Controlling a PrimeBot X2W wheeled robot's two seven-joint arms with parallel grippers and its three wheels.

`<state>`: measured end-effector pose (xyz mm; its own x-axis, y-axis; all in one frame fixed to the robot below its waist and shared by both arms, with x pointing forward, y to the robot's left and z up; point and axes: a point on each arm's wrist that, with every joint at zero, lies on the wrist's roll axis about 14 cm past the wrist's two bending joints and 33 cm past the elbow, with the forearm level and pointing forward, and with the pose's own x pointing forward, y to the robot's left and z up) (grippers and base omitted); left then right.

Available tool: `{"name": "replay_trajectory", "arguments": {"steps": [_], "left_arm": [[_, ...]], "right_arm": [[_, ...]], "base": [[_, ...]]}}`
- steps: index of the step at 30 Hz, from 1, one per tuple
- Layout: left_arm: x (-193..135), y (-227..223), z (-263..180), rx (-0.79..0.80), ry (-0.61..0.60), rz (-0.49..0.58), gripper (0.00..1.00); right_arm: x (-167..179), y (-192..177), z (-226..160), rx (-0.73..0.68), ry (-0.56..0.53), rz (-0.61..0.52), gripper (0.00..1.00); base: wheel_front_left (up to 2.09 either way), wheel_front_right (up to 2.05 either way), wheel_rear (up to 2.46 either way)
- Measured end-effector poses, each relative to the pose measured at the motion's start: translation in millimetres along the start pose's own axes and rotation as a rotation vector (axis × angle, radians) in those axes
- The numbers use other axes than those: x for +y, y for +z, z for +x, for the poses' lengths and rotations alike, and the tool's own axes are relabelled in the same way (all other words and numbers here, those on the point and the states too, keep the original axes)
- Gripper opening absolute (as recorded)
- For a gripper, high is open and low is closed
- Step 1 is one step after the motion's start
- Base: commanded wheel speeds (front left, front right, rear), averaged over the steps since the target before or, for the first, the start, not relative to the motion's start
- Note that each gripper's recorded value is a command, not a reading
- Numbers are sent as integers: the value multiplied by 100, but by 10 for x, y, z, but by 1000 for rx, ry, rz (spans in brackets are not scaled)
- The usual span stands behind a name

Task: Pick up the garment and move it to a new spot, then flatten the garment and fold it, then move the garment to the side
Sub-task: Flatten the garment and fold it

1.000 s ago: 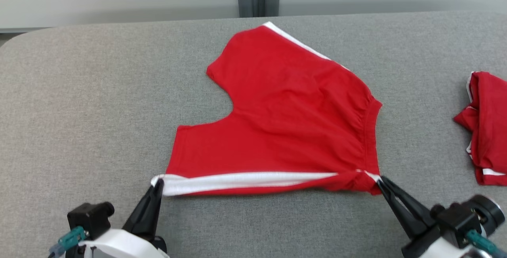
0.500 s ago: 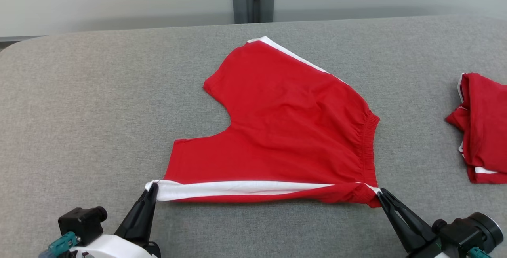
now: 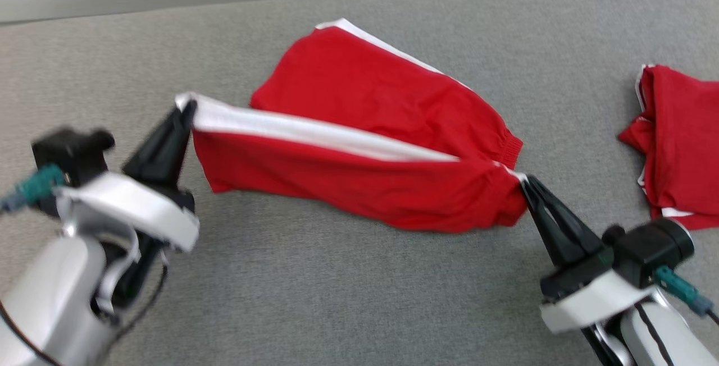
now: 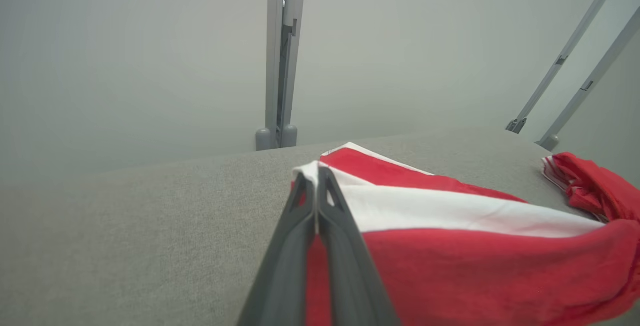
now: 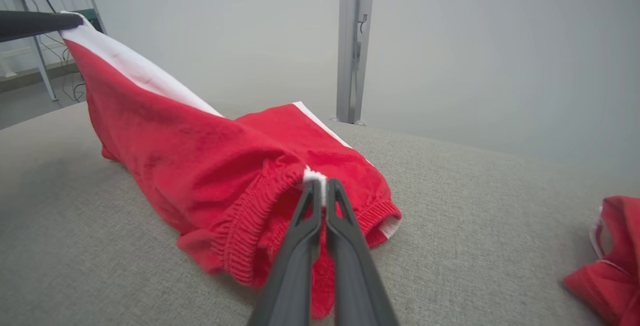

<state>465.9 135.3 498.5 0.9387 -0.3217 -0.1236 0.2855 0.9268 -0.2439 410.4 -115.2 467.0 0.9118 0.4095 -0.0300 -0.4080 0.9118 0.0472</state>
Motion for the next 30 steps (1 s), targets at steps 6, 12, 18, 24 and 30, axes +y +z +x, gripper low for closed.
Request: {"name": "replay_trajectory", "arguments": {"steps": [6,12,18,24,30], "left_arm": [[-6,67,728,48,-92,65,0],[-56,-151,1349,112,-142,84,0],[-127,-443,1819,154,-163,88,0],[-203,-891,2051,250,-164,76,0],[-305,-1119,2095,288,-172,47,95]], "right_arm": [[-136,-24,327,-7,-31,8,0],[-291,-76,587,-1,-59,13,0],[-519,-127,670,4,-128,-2,0],[-563,-343,616,66,-151,2,0],[-577,-487,555,104,-177,56,100]], "base": [[0,0,0],[0,0,0],[0,0,0],[0,0,0],[0,0,0]]}}
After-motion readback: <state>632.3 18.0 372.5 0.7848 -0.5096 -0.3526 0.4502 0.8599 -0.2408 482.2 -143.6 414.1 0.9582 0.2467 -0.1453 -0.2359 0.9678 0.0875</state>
